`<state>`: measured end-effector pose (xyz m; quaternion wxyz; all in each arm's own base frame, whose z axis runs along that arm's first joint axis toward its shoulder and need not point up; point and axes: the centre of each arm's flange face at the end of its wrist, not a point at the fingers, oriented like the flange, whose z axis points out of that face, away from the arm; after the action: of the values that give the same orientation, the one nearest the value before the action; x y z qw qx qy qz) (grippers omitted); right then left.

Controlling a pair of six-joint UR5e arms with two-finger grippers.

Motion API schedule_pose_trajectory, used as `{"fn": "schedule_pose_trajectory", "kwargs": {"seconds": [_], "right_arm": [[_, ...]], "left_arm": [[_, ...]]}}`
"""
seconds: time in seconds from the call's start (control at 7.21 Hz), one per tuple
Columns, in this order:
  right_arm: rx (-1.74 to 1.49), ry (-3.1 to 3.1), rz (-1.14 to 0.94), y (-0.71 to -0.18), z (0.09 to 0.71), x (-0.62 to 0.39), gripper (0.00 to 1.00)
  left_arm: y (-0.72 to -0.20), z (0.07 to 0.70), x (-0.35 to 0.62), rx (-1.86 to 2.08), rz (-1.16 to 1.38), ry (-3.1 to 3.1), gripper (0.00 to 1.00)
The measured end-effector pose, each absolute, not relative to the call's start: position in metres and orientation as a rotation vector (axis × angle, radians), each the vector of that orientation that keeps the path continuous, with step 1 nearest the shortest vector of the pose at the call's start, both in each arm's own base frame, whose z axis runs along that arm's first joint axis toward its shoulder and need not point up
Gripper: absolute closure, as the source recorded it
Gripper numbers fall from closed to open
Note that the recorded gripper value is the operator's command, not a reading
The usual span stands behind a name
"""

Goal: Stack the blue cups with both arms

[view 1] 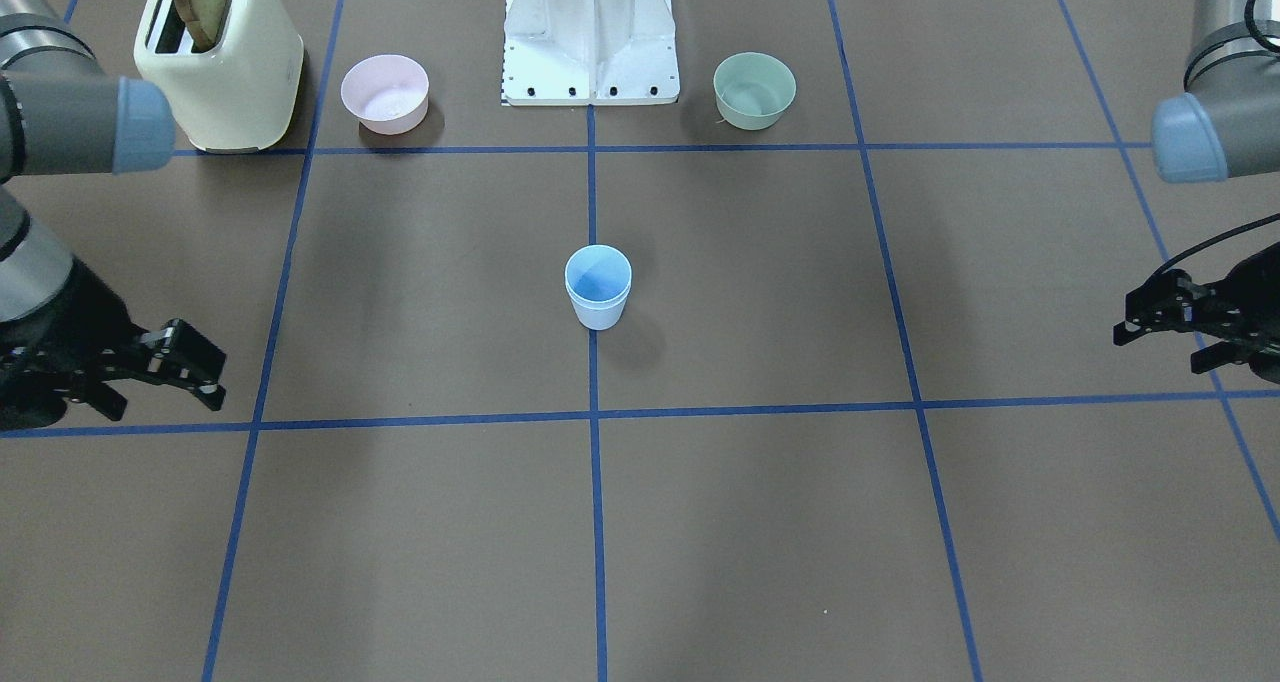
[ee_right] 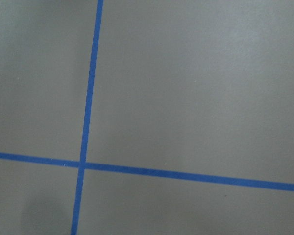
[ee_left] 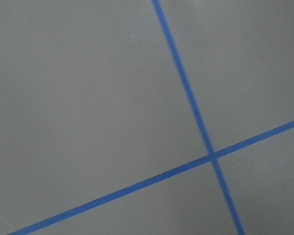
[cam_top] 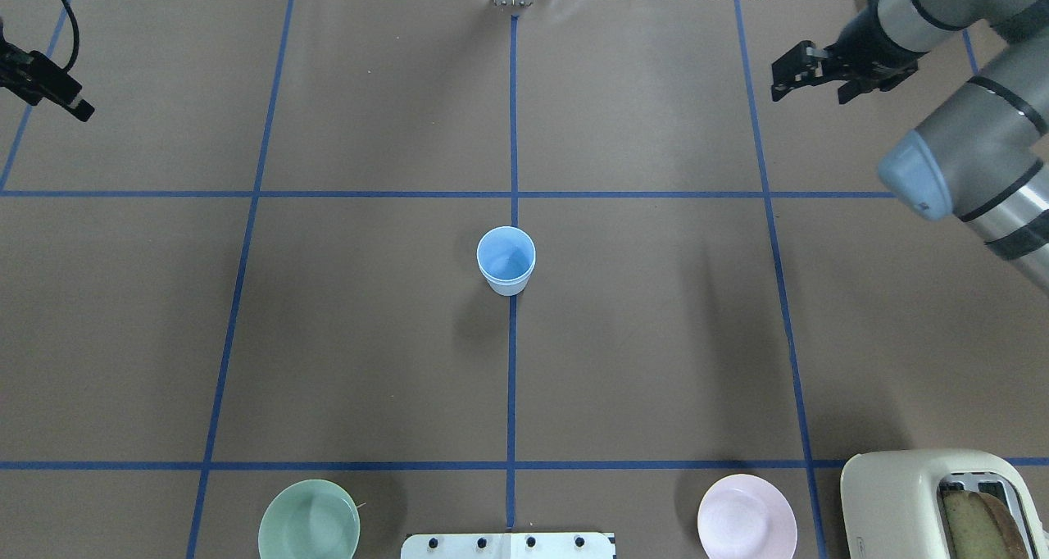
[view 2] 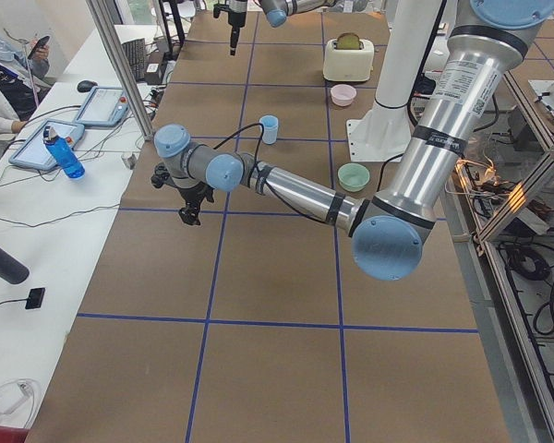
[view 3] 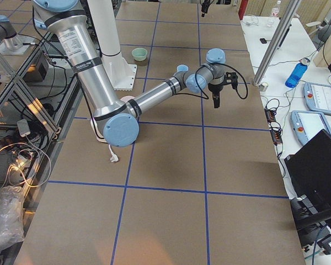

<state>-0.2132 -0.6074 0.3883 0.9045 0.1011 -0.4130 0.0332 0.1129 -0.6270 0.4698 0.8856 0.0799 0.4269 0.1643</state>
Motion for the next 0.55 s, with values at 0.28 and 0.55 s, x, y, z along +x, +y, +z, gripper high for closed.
{"fn": "schedule_pose_trajectory", "kwargs": {"seconds": [0.28,0.55], "right_arm": [[0.179,-0.798,0.110,-0.592,0.470,-0.122,0.00],[0.160,-0.748,0.154,-0.556,0.537,-0.037,0.00]], "left_arm": [[-0.625,0.491,0.065,0.172,0.346,0.865,0.04],[-0.621,0.508,0.018,0.145,0.340,0.835,0.01]]}}
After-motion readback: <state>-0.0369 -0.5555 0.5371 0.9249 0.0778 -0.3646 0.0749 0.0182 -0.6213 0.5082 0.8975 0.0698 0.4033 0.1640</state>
